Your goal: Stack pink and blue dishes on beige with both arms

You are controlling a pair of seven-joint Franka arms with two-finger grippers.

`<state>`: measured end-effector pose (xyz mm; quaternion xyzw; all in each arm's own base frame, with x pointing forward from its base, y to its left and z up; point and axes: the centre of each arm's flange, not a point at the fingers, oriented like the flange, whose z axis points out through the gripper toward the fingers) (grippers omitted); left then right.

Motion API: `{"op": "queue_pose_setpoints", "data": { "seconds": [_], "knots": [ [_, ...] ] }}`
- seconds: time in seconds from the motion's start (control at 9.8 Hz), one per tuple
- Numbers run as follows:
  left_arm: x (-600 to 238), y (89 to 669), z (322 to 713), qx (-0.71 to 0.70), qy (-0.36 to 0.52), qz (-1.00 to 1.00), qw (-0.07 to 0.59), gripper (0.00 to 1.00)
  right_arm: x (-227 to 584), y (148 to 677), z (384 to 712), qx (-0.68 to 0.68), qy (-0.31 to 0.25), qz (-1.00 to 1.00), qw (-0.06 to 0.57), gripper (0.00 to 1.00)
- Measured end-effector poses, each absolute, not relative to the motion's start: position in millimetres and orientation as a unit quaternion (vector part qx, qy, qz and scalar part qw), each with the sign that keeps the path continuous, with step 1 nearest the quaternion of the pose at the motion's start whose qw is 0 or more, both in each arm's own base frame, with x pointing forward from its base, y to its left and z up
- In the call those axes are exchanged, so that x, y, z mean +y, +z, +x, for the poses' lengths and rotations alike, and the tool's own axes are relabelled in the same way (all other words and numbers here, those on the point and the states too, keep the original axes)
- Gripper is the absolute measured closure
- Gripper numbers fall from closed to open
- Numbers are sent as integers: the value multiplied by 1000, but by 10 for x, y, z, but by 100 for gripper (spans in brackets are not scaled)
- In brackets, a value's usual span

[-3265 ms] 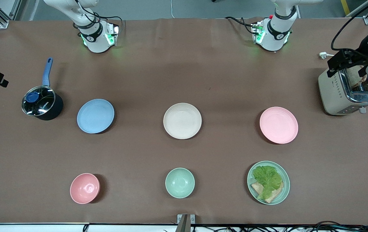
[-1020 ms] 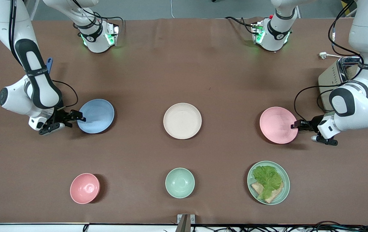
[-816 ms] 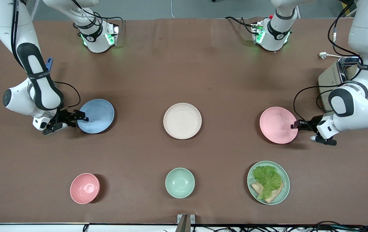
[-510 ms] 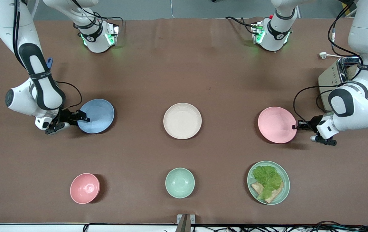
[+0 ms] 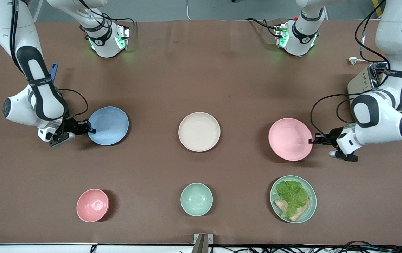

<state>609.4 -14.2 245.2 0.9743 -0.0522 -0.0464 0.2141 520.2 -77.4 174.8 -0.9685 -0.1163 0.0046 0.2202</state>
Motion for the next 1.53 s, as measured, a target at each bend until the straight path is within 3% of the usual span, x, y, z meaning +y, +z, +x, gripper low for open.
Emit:
{"op": "queue_pose_setpoints", "data": {
  "seconds": [0.1, 0.41, 0.92, 1.53],
  "knots": [
    [-540, 2659, 6134, -34, -46, 973, 221, 96, -787, 1821, 5251, -116, 8, -965, 233, 91],
    [-1837, 2915, 6018, -11, -58, 973, 224, 96, -867, 2354, 5540, -93, 25, -957, 274, 92],
    [-3196, 2664, 5536, 1, -54, 988, 145, 96, -367, 3608, 6067, -13, 103, -957, 272, 92],
    [-3848, 2382, 5174, -6, -48, 990, 134, 96, 1152, 3564, 6151, 29, 123, -958, 258, 92]
  ]
}}
